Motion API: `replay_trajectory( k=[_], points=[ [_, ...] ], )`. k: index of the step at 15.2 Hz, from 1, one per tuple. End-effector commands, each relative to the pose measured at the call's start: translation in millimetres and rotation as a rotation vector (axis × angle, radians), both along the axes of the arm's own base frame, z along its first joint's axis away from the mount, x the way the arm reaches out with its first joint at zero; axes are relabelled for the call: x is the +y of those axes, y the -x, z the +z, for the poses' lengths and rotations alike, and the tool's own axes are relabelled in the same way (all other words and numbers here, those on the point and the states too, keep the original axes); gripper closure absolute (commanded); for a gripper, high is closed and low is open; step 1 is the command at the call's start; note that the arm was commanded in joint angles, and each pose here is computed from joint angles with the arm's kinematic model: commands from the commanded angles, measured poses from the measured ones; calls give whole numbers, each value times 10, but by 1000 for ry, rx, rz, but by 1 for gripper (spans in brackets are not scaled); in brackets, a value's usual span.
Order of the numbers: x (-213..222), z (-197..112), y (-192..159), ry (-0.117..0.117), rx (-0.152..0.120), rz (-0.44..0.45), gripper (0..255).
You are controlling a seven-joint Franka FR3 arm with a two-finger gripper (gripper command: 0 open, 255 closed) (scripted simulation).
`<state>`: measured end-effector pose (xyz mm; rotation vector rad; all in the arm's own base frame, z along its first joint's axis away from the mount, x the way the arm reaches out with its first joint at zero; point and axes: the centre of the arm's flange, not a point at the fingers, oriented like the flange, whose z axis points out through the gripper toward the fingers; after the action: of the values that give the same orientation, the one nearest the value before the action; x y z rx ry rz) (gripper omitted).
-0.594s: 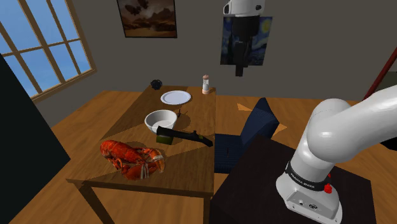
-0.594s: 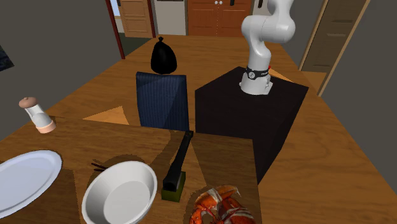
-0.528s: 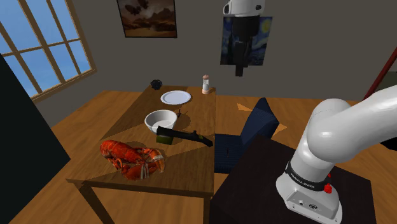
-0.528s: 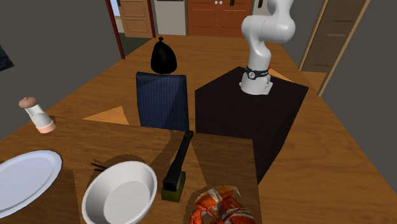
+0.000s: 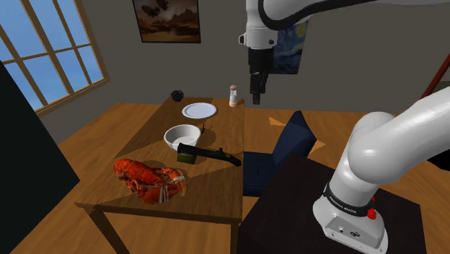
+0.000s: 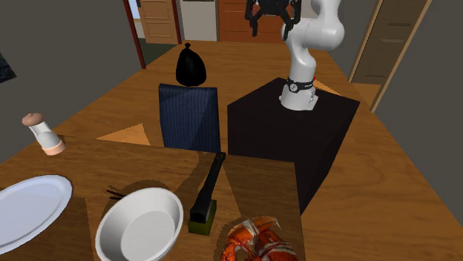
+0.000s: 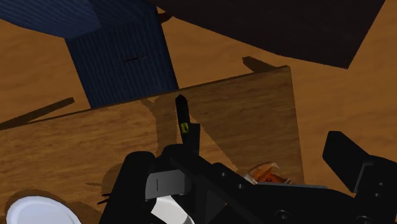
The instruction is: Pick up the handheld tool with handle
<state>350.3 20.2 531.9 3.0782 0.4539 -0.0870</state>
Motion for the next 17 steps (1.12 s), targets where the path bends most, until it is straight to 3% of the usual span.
replay_trajectory(
  k=[1,17],
  points=[
    [-6,-226,-152,0,-3,18,0],
    [-137,-1960,-1340,-4,-2,148,0]
  ],
)
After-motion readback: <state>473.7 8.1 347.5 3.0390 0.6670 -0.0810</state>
